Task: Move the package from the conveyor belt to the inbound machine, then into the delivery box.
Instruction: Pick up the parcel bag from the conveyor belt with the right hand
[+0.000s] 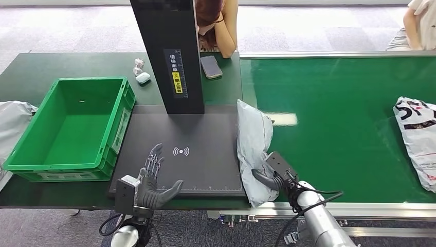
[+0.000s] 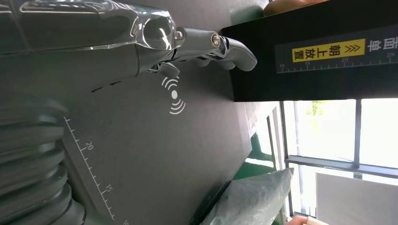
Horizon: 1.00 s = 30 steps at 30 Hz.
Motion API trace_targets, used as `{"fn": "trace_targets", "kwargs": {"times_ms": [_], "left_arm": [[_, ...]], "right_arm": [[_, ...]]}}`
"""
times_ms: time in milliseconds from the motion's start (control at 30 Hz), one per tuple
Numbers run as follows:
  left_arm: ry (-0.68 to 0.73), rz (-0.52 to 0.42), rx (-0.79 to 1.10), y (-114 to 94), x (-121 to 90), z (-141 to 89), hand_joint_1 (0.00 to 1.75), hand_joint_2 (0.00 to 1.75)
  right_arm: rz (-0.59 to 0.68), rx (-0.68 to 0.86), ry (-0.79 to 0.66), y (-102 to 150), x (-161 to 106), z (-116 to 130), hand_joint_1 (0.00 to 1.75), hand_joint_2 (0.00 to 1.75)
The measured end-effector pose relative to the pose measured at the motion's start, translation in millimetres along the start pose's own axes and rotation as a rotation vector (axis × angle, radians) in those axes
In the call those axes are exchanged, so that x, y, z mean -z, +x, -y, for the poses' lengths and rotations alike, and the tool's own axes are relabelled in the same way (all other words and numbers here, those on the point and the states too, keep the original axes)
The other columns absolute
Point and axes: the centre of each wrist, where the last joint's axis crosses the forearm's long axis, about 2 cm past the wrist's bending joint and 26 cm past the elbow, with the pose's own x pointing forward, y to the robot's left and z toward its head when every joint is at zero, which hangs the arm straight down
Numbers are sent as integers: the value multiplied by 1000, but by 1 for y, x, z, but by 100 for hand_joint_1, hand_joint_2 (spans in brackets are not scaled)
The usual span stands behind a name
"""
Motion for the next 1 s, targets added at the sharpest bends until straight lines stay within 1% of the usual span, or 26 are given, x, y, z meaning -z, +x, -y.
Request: {"fn": "trace_targets", "kwargs": {"times_ms": [233, 300, 367, 433, 567, 700, 767, 867, 1000], "left_arm": [[2, -14, 1, -3, -4, -2, 0, 175], [7, -20, 1, -3, -6, -2, 0, 175], [15, -27, 2, -3, -8, -2, 0, 175], [29, -23, 4, -3, -10, -3, 0, 175], [59, 17, 15, 1, -9, -6, 0, 175], [95, 91, 41, 7, -5, -6, 0, 175], [103, 110, 44, 10, -3, -7, 0, 175], [109, 128, 44, 12, -1, -7, 0, 175], [135, 177, 58, 17, 2, -8, 0, 175]], "right_arm": [[-61, -45, -110, 4, 2, 4, 175, 175], [-47, -20, -151, 5, 1, 4, 175, 175], [-3, 33, -187, 6, 0, 4, 175, 175], [96, 140, -221, 7, -3, 4, 175, 175], [345, 404, -267, 13, -8, 4, 175, 175], [670, 722, -214, 24, -20, 4, 175, 175], [755, 776, -208, 29, -25, 6, 175, 175], [819, 807, -204, 33, -31, 7, 175, 175], [988, 951, -113, 43, -38, 6, 175, 175]]}}
